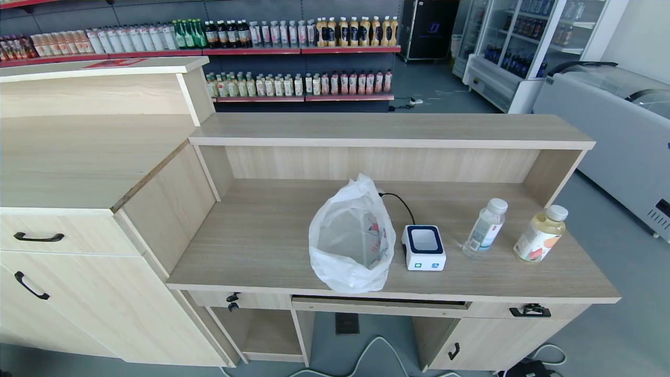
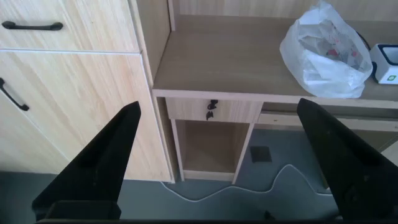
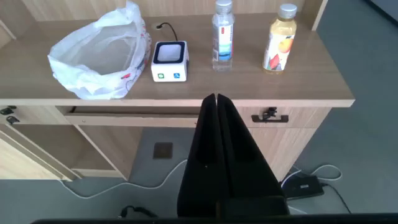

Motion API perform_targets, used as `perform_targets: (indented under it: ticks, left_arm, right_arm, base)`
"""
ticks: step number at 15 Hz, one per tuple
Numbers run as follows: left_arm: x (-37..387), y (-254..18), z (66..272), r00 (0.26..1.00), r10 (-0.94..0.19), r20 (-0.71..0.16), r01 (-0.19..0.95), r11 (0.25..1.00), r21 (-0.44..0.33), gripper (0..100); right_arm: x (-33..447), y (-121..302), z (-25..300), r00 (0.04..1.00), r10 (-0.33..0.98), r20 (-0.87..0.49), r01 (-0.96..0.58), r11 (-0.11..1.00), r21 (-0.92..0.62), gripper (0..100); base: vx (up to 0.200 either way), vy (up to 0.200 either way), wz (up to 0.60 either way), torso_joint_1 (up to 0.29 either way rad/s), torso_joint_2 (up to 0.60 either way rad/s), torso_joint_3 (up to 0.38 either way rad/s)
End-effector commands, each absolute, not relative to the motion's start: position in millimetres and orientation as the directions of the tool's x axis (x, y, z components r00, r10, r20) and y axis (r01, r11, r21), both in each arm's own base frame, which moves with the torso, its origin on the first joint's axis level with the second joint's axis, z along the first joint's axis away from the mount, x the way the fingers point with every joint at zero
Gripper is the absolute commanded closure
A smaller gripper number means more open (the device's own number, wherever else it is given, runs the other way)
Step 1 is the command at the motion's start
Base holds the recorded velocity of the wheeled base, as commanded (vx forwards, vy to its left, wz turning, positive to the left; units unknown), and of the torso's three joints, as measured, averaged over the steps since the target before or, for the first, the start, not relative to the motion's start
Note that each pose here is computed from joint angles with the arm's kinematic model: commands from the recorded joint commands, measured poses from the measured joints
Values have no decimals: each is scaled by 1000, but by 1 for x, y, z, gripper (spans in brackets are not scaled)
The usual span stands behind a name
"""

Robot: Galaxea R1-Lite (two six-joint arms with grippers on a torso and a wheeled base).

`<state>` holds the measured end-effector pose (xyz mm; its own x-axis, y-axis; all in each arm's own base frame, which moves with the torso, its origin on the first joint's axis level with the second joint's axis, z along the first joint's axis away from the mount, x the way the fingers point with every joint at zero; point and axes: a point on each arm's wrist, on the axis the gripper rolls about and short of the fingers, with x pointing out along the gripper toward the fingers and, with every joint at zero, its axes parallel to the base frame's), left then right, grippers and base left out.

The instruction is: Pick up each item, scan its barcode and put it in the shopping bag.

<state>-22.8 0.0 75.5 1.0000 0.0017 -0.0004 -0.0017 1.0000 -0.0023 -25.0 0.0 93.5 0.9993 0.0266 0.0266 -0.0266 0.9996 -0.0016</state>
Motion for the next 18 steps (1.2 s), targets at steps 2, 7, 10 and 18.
perform_targets:
  ticks: [2,7,10,18]
  left_arm:
    - [-23,0,75,1000,2,0,-2,1000,-3,0]
    - [-23,0,75,1000,2,0,-2,1000,-3,0]
    - [-23,0,75,1000,2,0,-2,1000,-3,0]
    - [-23,0,75,1000,2,0,-2,1000,-3,0]
  right_arm:
    - [50,1,233,988,27,-150,-21,999,41,100]
    - [179,-25,233,975,-101,-198,101,995,-11,0]
    - [219,-58,195,932,-193,-307,196,980,-22,0]
    - [256,-135,106,888,-65,-456,34,997,-75,0]
  base:
    - [0,0,0,0,0,0]
    - [0,0,0,0,0,0]
    - [0,0,0,0,0,0]
    - [0,0,0,0,0,0]
